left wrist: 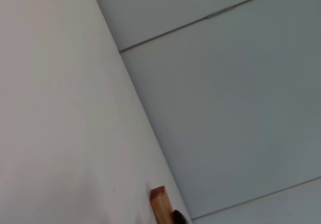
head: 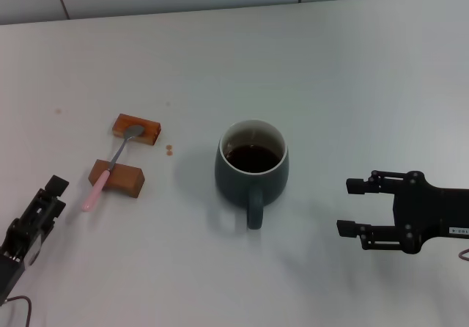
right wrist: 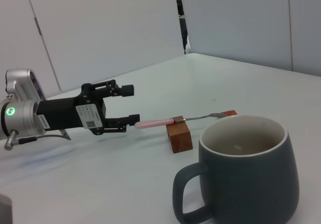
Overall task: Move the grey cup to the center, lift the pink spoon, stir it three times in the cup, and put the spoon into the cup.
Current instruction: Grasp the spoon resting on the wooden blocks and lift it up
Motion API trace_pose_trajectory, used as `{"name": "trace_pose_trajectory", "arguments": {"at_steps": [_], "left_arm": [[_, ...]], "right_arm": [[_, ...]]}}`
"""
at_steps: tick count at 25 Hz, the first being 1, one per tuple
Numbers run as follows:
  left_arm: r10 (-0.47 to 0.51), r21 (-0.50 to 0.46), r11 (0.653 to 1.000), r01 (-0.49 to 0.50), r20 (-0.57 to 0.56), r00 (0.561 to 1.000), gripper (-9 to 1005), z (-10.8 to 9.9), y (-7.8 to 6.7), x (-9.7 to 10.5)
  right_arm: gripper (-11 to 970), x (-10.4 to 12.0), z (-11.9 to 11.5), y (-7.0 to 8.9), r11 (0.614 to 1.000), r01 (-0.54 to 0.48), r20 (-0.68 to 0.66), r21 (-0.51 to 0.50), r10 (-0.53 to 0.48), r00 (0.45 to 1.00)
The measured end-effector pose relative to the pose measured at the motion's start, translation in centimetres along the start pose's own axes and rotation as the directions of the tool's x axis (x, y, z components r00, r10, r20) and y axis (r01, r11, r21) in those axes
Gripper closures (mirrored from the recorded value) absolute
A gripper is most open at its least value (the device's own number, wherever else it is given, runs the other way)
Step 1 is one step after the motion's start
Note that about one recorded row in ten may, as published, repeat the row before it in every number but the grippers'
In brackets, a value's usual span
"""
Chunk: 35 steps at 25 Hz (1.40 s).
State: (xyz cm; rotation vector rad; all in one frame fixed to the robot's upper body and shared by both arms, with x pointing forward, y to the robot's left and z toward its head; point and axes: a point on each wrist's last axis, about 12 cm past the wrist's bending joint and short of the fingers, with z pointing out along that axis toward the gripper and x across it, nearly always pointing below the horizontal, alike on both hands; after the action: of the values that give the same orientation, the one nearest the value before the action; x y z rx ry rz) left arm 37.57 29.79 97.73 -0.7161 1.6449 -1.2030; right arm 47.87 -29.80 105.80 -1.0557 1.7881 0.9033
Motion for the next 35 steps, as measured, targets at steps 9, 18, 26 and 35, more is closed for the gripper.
{"name": "trace_pose_trajectory", "arguments": {"at_steps": [9, 18, 26, 35], "left_arm": [[-0.015, 0.003, 1.0, 0.015, -0.026, 1.0, 225, 0.3, -0.1, 0.4], [-0.029, -0.004, 1.0, 0.029, -0.043, 0.999, 236, 0.5, -0.1, 0.7], [-0.041, -0.008, 0.999, 0.041, -0.074, 0.996, 245, 1.1, -0.1, 0.9], [-0.05, -0.014, 0.999, 0.048, -0.095, 0.994, 256, 1.5, -0.1, 1.0]], "right_arm": [[219, 0.0, -0.1, 0.1, 1.0, 0.002, 0.001, -0.003, -0.002, 1.0], [218, 0.1, -0.1, 0.1, 1.0, 0.0, -0.004, -0.005, 0.0, 1.0], [218, 0.2, -0.1, 0.2, 1.0, -0.001, -0.012, -0.008, 0.001, 1.0], [219, 0.2, -0.1, 0.2, 1.0, -0.001, -0.013, -0.009, 0.001, 1.0]]}}
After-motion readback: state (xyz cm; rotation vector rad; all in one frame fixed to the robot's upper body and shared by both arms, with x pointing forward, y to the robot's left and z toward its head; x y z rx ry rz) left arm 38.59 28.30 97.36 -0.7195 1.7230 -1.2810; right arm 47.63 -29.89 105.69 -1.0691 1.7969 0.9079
